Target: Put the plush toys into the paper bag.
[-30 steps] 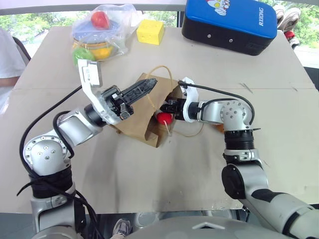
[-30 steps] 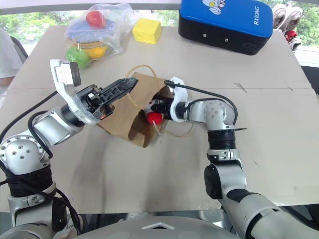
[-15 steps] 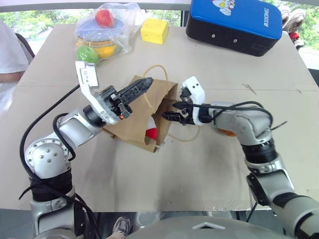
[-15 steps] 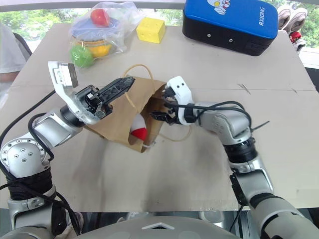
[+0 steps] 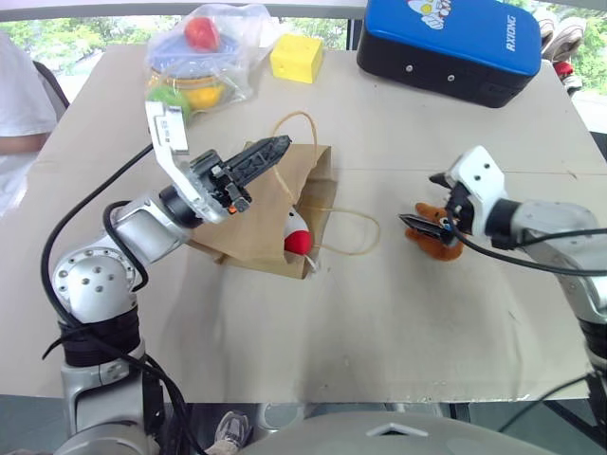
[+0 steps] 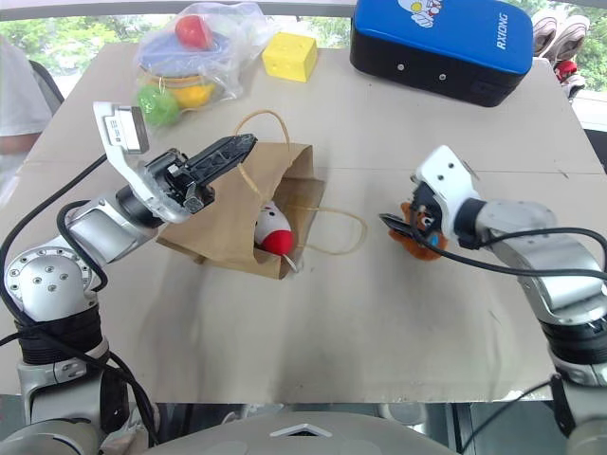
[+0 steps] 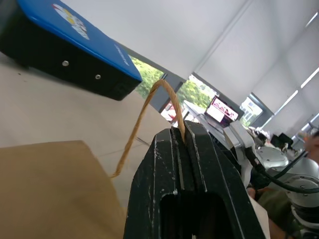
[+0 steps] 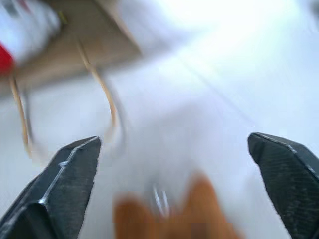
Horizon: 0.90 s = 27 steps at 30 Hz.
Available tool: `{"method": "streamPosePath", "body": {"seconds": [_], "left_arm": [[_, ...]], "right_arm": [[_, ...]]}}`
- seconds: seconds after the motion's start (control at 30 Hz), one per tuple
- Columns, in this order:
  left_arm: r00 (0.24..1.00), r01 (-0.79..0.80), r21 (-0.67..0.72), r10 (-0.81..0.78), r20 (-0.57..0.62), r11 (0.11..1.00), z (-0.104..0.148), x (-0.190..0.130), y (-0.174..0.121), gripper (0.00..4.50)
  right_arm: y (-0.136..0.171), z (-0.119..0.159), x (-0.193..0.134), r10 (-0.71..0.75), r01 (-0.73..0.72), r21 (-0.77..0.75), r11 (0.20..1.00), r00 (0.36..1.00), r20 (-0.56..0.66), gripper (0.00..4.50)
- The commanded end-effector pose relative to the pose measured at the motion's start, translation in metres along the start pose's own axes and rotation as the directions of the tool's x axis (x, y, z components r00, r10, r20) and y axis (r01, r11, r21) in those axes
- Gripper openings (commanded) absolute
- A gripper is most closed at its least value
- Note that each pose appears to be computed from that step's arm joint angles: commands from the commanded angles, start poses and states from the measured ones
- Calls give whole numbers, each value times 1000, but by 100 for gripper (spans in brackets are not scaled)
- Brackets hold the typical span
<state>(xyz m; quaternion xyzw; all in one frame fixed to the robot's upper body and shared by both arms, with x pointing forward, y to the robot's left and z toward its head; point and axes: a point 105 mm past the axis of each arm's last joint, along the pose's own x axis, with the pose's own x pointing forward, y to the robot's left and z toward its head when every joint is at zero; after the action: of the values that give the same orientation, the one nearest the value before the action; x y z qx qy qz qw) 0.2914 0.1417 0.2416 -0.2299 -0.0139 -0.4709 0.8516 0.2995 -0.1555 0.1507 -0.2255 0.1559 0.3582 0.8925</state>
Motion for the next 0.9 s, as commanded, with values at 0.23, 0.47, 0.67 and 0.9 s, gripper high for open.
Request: {"method": "streamPosePath", "body": {"seconds": [0.23,0.47,0.67,0.9], "left_arm": [[999,34,57,-35,10,998,7,2,-5,0],[999,49,55,-50,11,997,9,4,-5,0],[995,98,42,-98,4,994,11,8,-12,0],[990,137,40,-136,-20,990,9,14,-19,0]], "right_arm": [[-12,-59,-9,-96,108,56,993,978,-185,282],[5,14,-14,17,-29,58,998,981,192,13],[45,60,29,194,-160,-142,977,944,268,13],[90,108,106,389,-272,-371,888,873,293,13]]}}
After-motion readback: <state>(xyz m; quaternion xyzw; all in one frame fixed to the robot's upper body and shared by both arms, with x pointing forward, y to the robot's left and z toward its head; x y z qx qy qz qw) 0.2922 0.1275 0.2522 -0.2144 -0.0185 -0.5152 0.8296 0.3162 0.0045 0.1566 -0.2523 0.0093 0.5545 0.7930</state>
